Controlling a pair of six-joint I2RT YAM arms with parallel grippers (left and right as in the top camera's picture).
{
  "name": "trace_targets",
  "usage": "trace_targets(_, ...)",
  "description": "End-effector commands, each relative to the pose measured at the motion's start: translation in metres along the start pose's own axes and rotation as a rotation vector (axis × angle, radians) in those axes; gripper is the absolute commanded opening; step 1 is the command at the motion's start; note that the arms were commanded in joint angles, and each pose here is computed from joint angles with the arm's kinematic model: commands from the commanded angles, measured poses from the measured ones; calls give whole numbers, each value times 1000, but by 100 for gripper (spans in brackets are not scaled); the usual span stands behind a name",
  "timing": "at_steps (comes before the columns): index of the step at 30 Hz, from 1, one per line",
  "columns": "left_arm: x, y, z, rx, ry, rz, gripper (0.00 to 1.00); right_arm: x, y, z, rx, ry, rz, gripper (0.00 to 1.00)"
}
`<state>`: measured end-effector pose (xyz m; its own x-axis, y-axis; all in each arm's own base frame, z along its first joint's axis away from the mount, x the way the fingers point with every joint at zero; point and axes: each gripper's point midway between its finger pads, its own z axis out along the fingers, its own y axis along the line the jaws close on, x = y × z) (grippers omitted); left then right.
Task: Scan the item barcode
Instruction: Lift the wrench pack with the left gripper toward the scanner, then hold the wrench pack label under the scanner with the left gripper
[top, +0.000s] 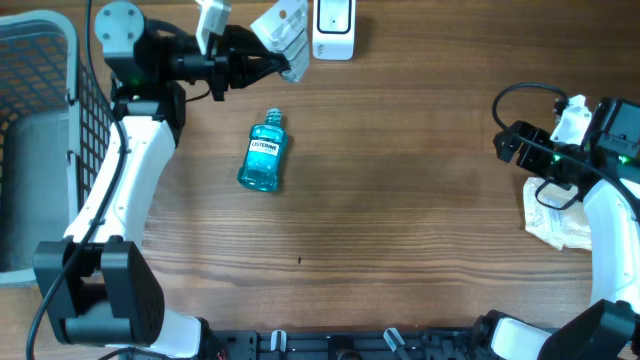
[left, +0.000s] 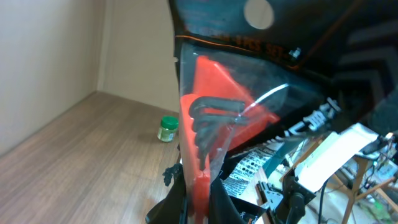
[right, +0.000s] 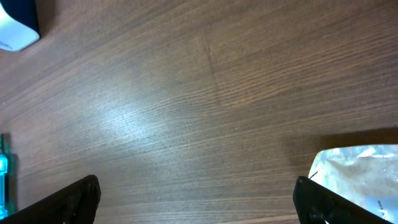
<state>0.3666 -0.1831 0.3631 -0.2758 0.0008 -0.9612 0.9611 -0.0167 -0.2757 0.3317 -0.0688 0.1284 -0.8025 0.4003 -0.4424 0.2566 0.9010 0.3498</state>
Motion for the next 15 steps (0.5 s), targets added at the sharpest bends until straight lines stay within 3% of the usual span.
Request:
trace_targets(1, -9, -14, 3, 24, 13, -6, 4, -2, 2, 0, -15, 3, -16, 100)
trace_targets(15, -8, -14, 3, 24, 13, -65, 4, 0, -6, 0, 34, 11, -12, 100)
